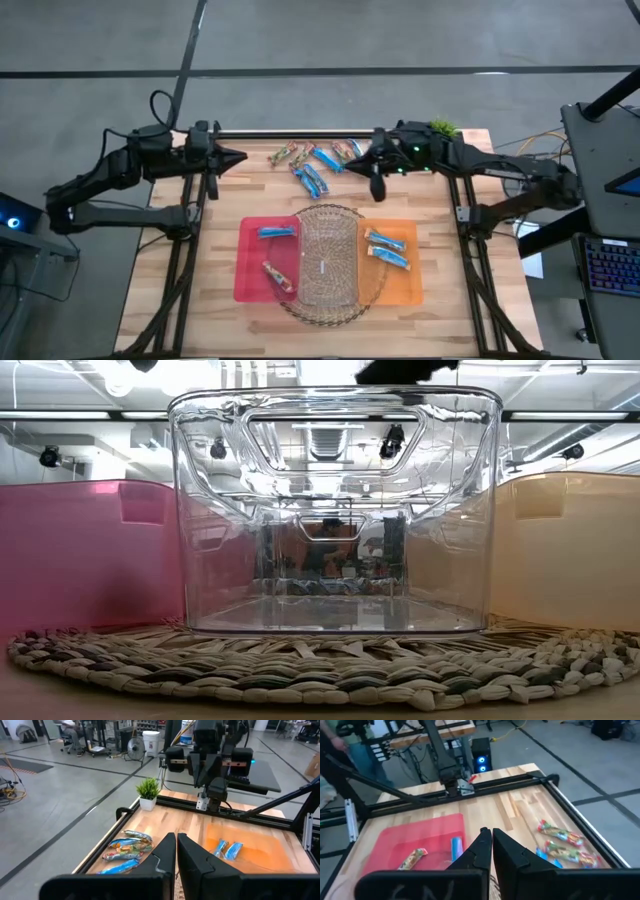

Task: Pick and place Granola Bars by type
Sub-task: Put the yellow granola bar into the orange bin

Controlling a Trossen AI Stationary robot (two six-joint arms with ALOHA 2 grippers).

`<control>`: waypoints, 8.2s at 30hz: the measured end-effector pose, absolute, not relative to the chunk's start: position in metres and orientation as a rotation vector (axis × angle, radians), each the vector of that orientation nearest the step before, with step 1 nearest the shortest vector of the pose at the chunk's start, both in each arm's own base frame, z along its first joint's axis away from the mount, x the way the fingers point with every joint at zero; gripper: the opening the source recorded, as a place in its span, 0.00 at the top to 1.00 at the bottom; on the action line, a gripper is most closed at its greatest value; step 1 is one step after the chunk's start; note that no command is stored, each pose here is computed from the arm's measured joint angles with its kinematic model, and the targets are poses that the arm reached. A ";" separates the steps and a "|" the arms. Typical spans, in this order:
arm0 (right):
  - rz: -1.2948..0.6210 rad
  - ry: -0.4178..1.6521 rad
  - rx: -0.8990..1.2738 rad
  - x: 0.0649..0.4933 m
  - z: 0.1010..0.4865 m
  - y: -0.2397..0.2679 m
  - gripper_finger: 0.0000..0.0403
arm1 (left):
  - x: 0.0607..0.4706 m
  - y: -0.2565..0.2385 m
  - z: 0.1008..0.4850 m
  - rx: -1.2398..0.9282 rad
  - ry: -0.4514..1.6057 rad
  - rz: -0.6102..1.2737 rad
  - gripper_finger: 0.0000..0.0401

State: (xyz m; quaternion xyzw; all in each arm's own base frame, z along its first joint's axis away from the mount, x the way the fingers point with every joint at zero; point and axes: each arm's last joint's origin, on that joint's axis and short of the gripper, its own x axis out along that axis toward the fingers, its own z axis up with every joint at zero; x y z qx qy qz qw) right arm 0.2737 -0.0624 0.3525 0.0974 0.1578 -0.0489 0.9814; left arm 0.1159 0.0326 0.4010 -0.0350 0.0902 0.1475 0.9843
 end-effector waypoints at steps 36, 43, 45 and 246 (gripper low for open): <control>-0.121 0.285 0.296 0.229 0.333 -0.052 0.98 | 0.189 0.070 0.400 -0.087 0.256 0.426 0.61; -0.125 0.288 0.325 0.229 0.332 -0.051 0.98 | 0.197 0.091 0.401 -0.073 0.328 0.494 0.61; -0.126 0.291 0.326 0.229 0.332 -0.051 0.98 | 0.199 0.096 0.401 -0.069 0.350 0.499 0.61; -0.193 0.340 0.390 0.227 0.326 -0.052 0.98 | 0.248 0.157 0.319 -0.320 0.950 0.479 0.94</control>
